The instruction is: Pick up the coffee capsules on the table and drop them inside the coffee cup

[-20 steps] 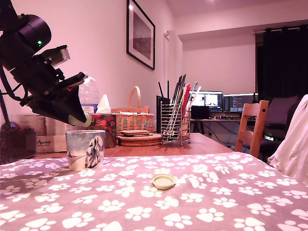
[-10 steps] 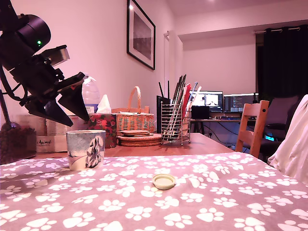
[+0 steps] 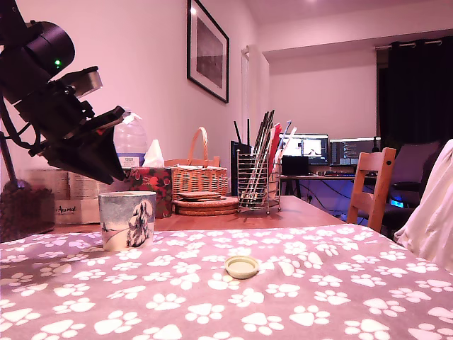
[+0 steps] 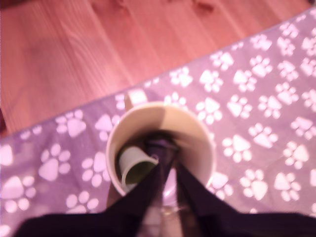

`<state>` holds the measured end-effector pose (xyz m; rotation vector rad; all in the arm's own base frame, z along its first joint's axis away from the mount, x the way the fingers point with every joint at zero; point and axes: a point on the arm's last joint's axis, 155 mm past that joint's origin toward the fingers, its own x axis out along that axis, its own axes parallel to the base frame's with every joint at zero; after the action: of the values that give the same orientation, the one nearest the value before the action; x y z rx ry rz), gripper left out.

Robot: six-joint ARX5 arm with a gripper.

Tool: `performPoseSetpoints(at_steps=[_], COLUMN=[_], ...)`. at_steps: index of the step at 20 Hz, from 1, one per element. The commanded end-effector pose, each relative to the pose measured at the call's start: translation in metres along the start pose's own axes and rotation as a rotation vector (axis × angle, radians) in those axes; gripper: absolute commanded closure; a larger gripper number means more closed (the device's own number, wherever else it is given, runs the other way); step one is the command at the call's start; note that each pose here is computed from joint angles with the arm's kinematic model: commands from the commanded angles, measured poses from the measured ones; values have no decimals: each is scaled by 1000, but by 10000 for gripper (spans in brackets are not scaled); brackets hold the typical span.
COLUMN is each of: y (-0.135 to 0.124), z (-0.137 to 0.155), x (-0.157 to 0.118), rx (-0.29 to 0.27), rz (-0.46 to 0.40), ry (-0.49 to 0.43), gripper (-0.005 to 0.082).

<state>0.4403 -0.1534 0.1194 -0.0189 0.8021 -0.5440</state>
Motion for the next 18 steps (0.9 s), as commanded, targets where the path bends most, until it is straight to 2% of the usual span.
performPoseSetpoints(at_steps=[1,11,18], y=[-9,-24,-24], z=[21,43,26], x=[-18,-72,-103], rx=[29,70,79], rz=[-3,24,91], ry=[-61,-154,-201], gripper=[790,790,790])
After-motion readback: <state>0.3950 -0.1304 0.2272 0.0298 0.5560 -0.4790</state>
